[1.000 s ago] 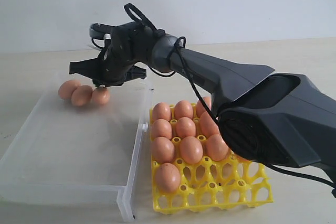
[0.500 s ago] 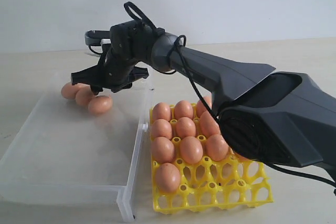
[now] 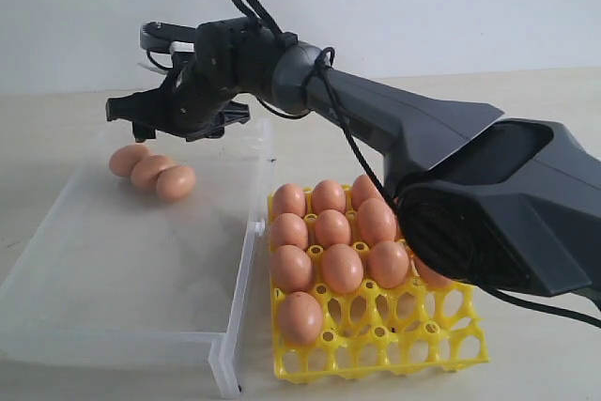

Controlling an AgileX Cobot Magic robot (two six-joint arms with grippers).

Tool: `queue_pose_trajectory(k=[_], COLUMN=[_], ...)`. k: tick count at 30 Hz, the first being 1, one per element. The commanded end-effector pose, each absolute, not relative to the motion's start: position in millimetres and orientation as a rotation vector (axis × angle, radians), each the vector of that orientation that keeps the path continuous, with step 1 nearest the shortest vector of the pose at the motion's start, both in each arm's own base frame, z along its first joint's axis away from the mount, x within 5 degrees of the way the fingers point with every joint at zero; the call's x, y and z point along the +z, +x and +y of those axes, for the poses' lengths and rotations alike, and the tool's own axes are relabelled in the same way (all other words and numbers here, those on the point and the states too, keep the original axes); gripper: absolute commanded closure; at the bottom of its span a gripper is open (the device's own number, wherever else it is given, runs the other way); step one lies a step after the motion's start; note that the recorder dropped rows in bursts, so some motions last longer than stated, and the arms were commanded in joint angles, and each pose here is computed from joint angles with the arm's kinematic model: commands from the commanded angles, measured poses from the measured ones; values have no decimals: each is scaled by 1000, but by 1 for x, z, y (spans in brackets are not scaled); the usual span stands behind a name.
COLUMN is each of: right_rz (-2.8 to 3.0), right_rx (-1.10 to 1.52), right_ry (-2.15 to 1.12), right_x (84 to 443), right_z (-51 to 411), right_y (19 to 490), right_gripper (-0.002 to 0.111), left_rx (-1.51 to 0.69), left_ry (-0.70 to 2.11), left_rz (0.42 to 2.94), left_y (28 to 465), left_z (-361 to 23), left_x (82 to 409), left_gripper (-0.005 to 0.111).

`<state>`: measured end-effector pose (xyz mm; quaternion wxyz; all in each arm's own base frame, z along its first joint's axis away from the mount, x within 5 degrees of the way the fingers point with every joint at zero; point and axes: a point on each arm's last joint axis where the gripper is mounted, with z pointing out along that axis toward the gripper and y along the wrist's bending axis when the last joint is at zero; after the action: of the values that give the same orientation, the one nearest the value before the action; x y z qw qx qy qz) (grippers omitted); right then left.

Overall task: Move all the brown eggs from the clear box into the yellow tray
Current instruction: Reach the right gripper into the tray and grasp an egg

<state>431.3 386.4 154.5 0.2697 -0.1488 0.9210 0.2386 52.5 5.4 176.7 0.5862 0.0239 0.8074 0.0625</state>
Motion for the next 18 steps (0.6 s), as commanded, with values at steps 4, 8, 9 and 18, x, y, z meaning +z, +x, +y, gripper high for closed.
queue_pose_trajectory(k=[4, 8, 9, 18], right_rz=[2477, 2488, 2494, 2474], right_rx=[666, 667, 663, 668], right_ry=[-416, -425, -425, -417], right_x=[136, 121, 117, 110], right_z=[398, 404, 404, 405], right_y=[426, 423, 423, 425], right_gripper=[45, 45, 45, 45], left_rx=[136, 133, 133, 133], left_ry=[58, 54, 54, 54], left_rz=[1863, 1863, 1863, 1863], left_y=[52, 52, 52, 52], left_z=[5, 5, 5, 5], left_x=[179, 179, 179, 179], left_gripper=[107, 107, 107, 107])
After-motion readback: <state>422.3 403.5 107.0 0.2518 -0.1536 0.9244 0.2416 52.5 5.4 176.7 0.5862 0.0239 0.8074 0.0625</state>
